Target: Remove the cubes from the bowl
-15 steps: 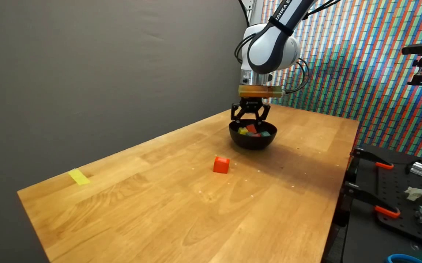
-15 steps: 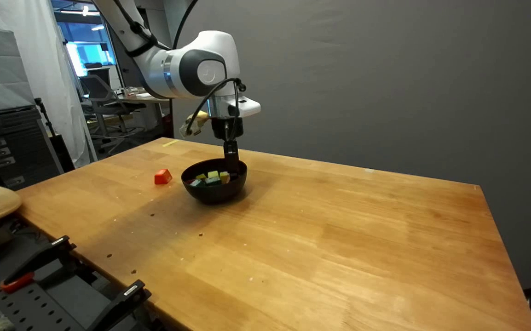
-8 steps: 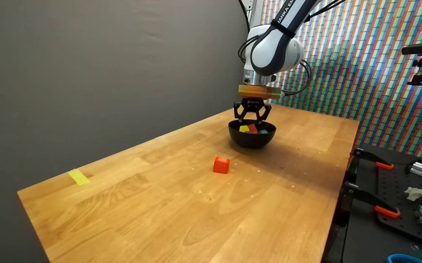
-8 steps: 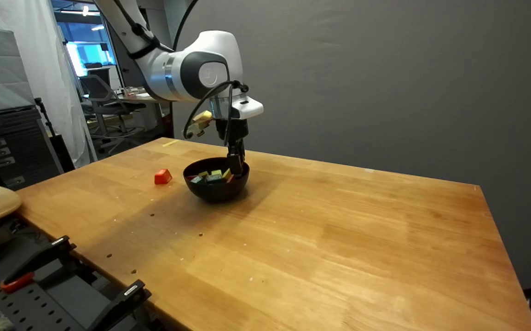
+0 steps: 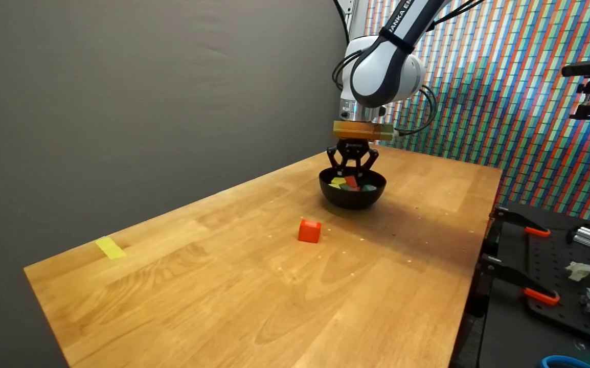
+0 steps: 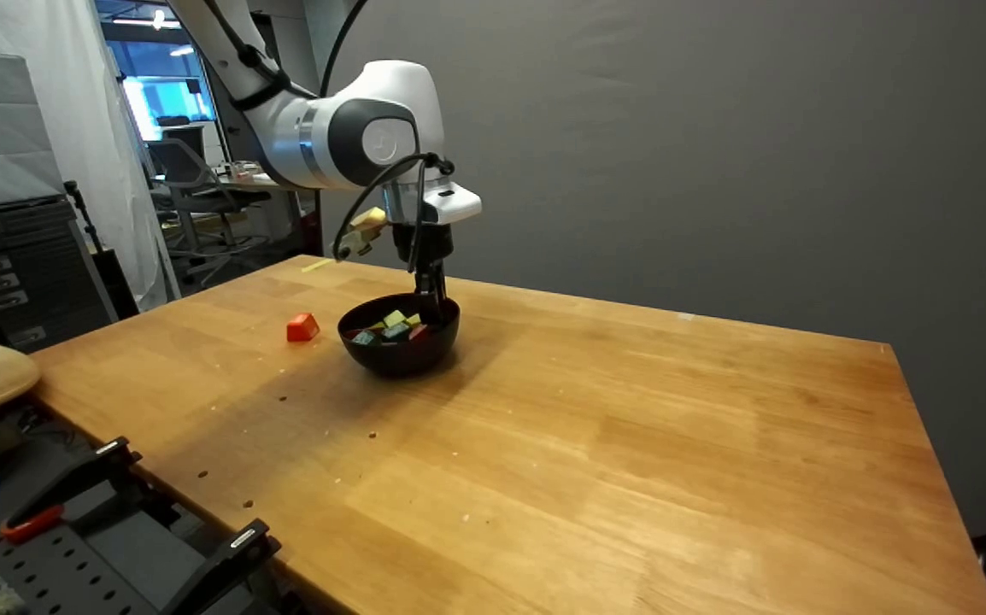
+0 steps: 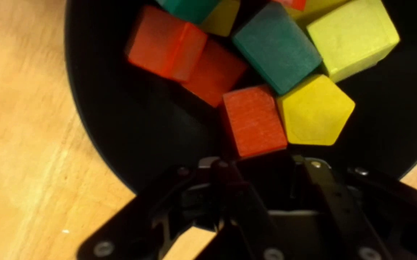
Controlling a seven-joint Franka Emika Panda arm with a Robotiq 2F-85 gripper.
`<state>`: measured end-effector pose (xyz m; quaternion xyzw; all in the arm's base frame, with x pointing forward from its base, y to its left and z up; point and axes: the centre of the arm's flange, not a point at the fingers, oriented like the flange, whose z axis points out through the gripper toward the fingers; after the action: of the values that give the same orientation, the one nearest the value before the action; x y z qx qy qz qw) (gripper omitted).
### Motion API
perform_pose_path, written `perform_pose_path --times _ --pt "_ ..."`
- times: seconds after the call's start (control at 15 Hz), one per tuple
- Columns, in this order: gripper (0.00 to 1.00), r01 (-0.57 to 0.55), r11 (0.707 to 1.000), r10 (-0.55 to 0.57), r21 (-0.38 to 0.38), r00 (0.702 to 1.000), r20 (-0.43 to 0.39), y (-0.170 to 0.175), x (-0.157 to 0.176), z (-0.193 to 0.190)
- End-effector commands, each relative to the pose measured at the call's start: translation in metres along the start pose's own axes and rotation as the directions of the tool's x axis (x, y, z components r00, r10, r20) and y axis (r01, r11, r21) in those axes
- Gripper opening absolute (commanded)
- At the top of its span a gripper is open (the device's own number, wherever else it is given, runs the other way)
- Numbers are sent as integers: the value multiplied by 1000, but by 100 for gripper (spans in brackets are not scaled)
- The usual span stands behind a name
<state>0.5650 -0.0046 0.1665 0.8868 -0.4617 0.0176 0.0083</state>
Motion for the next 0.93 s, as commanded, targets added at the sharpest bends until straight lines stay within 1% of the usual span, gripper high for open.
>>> perform_pose_path --times 0.0,0.13,0.33,0.47,0.53,0.67,0.8,0.87 --pt "9 38 999 -38 13 999 27 4 -13 -12" --pt "9 48 999 -48 14 998 28 3 -15 -15" --pt "9 54 998 -54 23 998 18 7 -11 -31" --pt "9 59 997 -61 55 997 39 10 -11 -52" --pt "9 68 995 -71 74 997 38 11 -12 -68" --pt "9 107 988 -114 113 992 61 11 -16 -101" --pt "9 146 975 -155 169 987 45 3 -28 -131" --pt "9 182 965 -188 190 982 13 -7 -39 -144"
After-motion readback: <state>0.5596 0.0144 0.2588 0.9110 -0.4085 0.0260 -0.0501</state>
